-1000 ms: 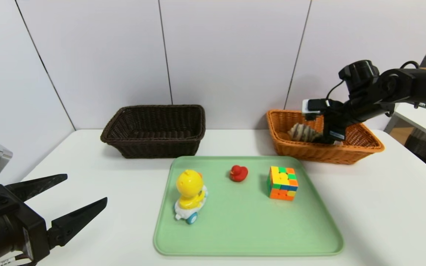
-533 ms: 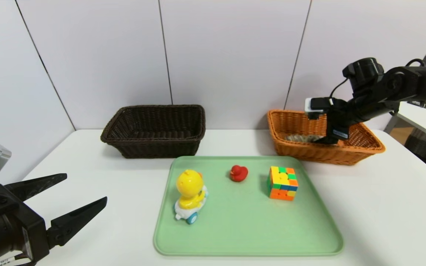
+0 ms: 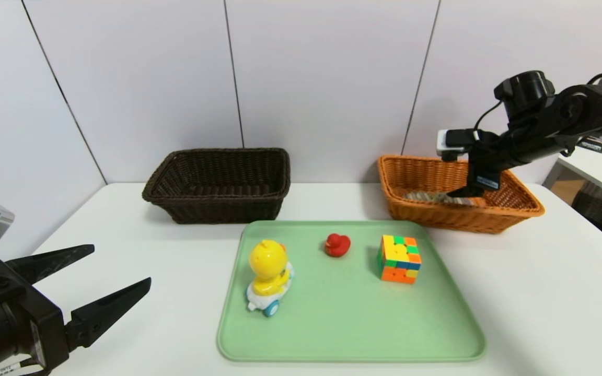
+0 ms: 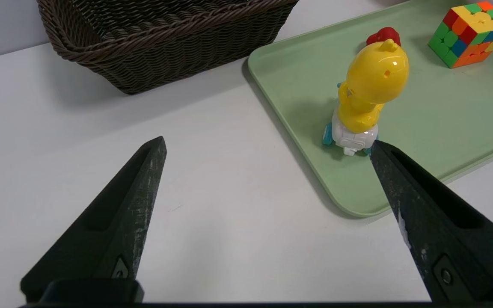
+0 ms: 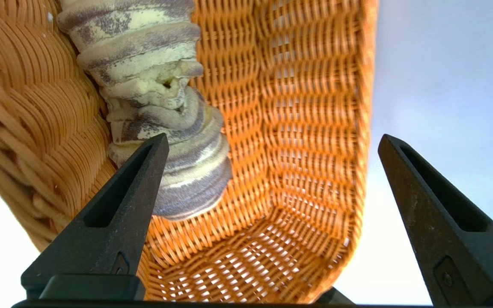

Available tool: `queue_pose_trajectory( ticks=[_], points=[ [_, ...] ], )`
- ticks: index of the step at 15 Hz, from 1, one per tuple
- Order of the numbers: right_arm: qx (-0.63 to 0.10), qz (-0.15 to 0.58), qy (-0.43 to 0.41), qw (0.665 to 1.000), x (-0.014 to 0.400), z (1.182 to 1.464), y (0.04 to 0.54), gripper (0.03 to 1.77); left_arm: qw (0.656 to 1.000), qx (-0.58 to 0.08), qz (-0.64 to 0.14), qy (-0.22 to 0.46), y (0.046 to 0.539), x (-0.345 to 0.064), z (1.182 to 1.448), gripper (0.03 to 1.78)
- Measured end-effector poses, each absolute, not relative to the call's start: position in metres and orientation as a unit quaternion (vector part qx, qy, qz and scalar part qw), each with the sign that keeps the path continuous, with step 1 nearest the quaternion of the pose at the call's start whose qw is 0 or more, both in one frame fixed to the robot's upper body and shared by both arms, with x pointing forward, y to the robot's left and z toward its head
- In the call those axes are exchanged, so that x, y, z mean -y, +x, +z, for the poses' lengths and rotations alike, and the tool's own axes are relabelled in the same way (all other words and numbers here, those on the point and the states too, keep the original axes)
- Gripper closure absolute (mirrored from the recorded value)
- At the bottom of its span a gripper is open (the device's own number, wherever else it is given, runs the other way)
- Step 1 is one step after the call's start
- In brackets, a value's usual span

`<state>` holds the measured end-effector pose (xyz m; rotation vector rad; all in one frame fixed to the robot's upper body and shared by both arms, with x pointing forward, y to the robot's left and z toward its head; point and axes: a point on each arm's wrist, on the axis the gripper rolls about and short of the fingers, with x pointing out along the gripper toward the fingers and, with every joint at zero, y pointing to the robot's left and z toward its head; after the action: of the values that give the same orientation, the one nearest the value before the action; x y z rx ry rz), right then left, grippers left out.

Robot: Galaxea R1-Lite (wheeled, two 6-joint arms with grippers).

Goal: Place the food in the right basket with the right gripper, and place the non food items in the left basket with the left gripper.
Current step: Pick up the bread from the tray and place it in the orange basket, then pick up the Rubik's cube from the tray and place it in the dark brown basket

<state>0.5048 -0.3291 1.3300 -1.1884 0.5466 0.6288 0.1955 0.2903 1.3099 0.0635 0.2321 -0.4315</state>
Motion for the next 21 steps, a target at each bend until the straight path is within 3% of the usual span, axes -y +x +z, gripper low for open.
queue_pose_trajectory(
  ticks=[7,14,21],
  points=[
    [-0.228,0.264,-0.550,0.759,0.336,1.365,0.475,0.11,0.970,-0.110,-0.212,0.031,0.195,-0.291,1.312,0.12],
    [-0.173,0.243,-0.566,0.769,0.324,1.418,0.398,0.11,0.971,-0.106,-0.213,0.031,0.191,-0.292,1.311,0.12],
    [-0.105,0.217,-0.510,0.826,0.311,1.461,0.301,0.10,0.971,-0.101,-0.215,0.030,0.189,-0.293,1.312,0.12]
  ],
)
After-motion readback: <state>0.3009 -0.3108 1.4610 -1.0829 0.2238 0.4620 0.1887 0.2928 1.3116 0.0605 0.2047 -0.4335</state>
